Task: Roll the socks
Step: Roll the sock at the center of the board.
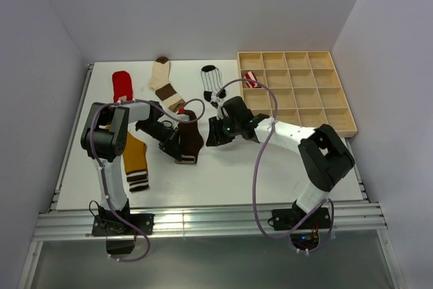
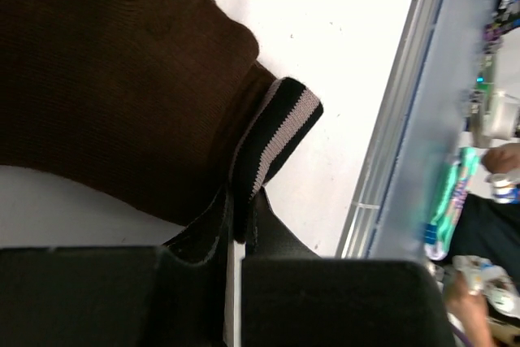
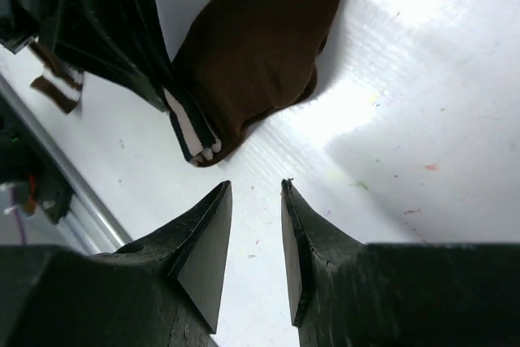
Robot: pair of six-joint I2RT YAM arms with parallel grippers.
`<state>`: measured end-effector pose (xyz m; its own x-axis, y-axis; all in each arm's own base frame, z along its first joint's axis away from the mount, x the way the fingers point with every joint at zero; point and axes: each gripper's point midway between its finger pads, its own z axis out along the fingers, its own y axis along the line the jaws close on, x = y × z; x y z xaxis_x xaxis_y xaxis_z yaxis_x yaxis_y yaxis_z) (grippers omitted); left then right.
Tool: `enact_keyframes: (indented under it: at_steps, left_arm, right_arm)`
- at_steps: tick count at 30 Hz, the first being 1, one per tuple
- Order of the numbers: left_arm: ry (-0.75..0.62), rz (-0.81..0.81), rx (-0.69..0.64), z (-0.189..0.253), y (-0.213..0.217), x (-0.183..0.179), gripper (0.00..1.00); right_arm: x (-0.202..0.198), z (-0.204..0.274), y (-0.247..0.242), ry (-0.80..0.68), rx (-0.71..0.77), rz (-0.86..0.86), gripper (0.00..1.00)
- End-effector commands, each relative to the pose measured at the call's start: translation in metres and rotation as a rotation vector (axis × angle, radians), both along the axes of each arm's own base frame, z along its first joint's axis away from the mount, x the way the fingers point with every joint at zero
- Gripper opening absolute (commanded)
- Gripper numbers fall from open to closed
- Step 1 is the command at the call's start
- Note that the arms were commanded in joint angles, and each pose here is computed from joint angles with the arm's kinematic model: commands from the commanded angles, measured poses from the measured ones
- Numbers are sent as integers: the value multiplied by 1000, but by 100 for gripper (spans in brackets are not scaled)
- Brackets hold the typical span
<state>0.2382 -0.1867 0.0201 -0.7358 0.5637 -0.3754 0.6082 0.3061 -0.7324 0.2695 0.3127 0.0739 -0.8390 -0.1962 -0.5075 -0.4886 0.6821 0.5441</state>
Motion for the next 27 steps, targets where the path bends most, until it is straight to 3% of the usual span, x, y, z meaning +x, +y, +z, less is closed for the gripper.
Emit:
enact_keyframes:
  at_steps: [1,6,15,27]
  left_arm:
    - [44,-16,66,-15,12,2,0]
    - [83,7,136,-24,16,8,0]
    - [178,0,236,-37,28,-3,0]
    - [243,-7,272,-34,33,-11,0]
  right_arm:
    - [20,24,-1,-203,-34,-38,38]
    - [4,37,22,-377,-136,52,40]
    - [-26,15,81,-510,-307,273,42]
    - [-43,-22,91,-537,-406,392,45]
